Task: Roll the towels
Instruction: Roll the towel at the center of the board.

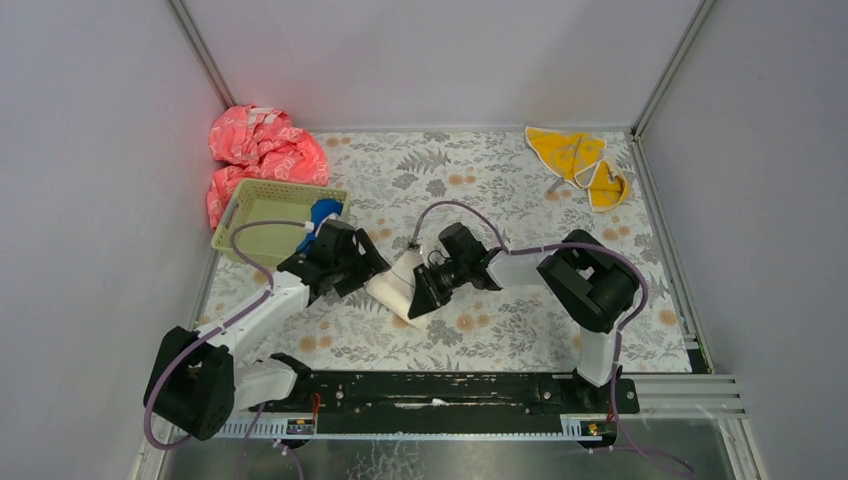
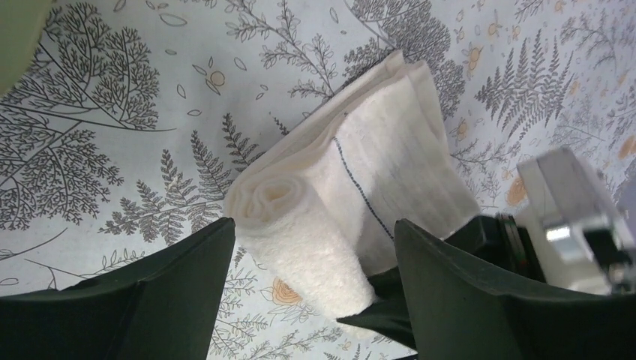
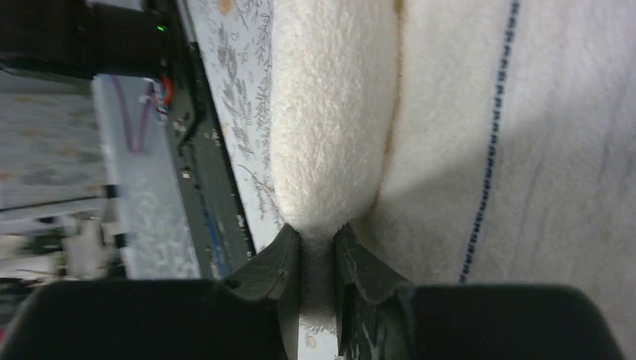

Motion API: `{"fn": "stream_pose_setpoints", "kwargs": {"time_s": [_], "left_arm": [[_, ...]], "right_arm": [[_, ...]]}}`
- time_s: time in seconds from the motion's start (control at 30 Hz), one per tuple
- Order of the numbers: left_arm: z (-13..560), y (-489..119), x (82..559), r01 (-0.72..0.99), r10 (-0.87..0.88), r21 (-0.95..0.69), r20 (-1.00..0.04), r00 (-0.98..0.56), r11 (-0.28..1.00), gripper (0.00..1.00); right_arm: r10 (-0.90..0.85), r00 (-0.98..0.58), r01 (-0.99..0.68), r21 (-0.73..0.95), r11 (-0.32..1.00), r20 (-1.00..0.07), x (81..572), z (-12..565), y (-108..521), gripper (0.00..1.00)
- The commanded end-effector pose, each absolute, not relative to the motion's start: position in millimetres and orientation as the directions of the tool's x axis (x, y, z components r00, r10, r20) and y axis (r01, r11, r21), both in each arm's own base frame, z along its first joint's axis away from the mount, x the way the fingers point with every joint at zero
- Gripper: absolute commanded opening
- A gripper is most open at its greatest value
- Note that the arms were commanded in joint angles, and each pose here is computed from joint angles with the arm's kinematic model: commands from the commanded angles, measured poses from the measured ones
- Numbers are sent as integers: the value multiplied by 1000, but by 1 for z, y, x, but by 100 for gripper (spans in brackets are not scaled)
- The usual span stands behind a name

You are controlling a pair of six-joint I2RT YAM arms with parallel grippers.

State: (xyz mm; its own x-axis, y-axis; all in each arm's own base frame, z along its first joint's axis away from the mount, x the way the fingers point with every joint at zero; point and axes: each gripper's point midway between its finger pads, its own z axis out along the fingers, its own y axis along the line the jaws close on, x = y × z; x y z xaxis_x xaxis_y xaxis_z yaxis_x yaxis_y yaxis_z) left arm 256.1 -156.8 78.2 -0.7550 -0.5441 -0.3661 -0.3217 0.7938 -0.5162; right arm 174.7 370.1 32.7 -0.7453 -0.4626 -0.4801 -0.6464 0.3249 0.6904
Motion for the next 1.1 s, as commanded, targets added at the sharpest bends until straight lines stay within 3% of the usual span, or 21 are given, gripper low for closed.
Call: {"fn": "stream_pose_setpoints", "kwargs": {"time_s": [0.0,0.3,0.53,0.67,0.8,0.9,1.07], "left_arm": [[68,-162,248,-336,-543,-520,-319,-777,785,77],[58,-175,246,-324,-526,-527,-294,-798,786,71],[32,-175,247,-347,-514,-477,-280,-811,808,67],[19,-170,246,-367,-511,-436,-279,-813,822,62],[11,-167,244,-370,-499,-407,-279,-820,835,57],[7,-166,244,-371,-495,-399,-273,-825,838,54],[2,-166,242,-366,-482,-387,-264,-836,846,53]], "right_arm": [[-401,-869,-410,875,259,-289,164,41,366,9],[-321,-939,-248,891,379,-125,184,10,346,13],[-296,-945,-266,850,455,-137,196,0,337,14],[-316,-920,-368,785,499,-230,206,6,331,21],[-349,-865,-500,682,533,-361,215,29,325,38],[-402,-772,-633,538,557,-493,219,48,324,51],[-497,-557,-790,242,563,-665,216,80,330,61]]}}
